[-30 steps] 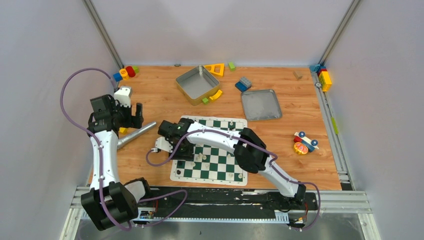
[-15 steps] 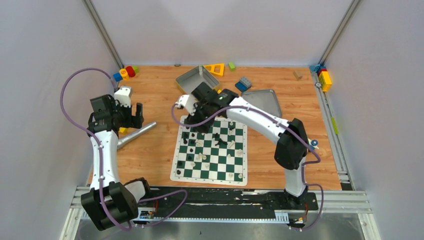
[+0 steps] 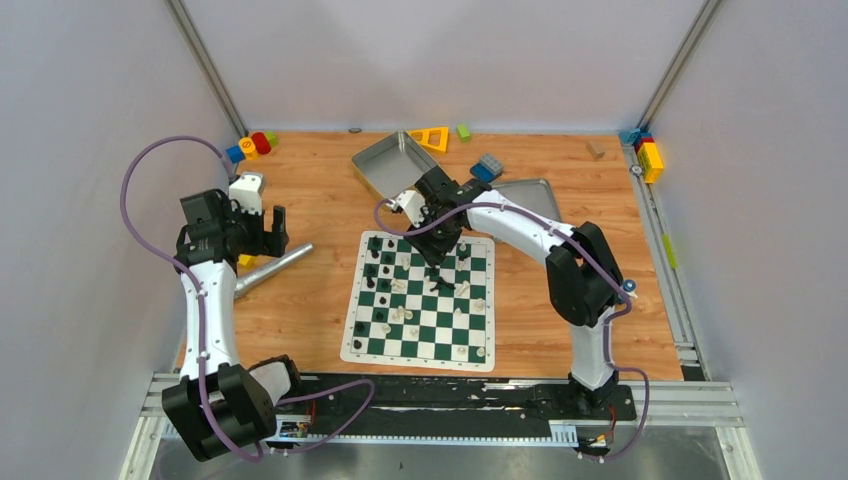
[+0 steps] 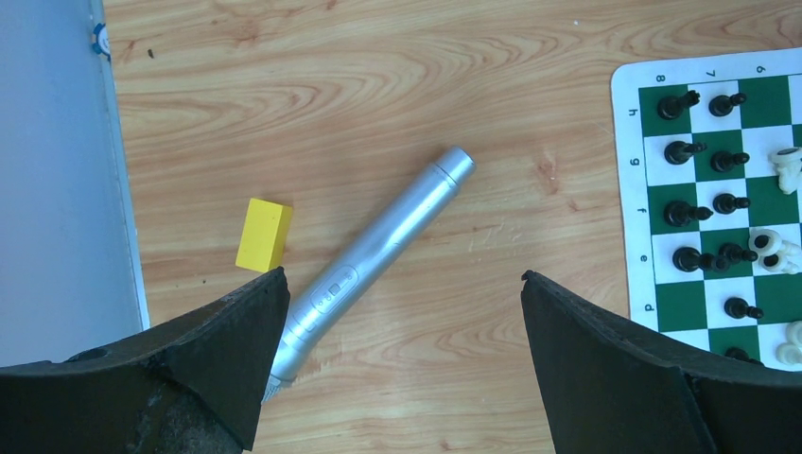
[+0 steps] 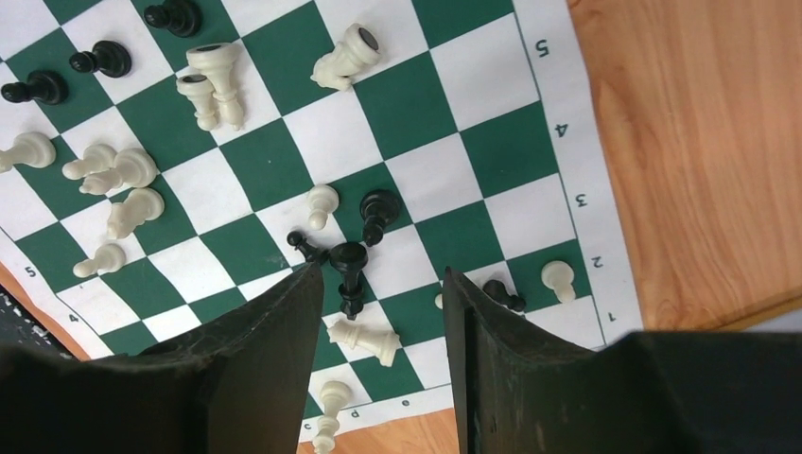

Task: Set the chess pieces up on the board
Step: Pick up the chess piece from the chessboard.

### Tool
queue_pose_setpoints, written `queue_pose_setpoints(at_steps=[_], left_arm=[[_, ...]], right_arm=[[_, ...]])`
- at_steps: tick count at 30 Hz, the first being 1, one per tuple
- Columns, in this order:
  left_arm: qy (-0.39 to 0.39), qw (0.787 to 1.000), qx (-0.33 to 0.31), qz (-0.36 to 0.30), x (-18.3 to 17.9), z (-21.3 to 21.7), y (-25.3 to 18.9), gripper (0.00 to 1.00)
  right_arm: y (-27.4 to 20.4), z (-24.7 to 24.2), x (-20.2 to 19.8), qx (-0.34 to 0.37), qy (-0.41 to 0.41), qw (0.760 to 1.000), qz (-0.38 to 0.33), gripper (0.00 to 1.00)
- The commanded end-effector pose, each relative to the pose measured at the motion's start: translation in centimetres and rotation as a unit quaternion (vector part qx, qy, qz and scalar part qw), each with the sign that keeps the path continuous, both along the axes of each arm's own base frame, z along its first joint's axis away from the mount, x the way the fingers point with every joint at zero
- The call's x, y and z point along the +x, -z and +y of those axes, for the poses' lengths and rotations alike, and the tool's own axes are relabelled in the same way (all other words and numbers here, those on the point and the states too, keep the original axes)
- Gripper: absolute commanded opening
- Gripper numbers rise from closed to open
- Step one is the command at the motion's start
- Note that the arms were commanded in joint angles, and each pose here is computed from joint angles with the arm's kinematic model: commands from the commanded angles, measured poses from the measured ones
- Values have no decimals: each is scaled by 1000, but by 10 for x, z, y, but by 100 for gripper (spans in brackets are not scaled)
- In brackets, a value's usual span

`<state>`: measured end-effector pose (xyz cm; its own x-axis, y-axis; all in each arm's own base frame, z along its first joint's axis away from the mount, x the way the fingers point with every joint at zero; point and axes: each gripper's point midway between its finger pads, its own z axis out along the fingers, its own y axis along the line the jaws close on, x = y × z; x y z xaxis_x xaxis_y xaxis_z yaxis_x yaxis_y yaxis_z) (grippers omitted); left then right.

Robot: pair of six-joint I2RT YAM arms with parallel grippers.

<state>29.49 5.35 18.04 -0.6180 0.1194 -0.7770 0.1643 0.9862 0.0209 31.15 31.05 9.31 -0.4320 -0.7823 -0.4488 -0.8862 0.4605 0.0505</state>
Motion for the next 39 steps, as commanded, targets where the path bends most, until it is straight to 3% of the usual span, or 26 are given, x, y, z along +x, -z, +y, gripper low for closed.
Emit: queue_pose_setpoints(at_steps=[1,27,33,39], left_arm=[[-3,1000,-4,-21,3,1,-12,100],[-5,1000,-1,-17,3,2,-10,100],[-6,1000,1,-18,3,3,-11,100],[-8,1000,4,-20,3,4,-12,100]], right_arm=[[14,12,2,15,0,1000,5,50],[50,13,-4,-2,-8,999,38,28],[47,14,-1,-2,-9,999,33,16],[15,19,8,12,-15,1000,-2,5]])
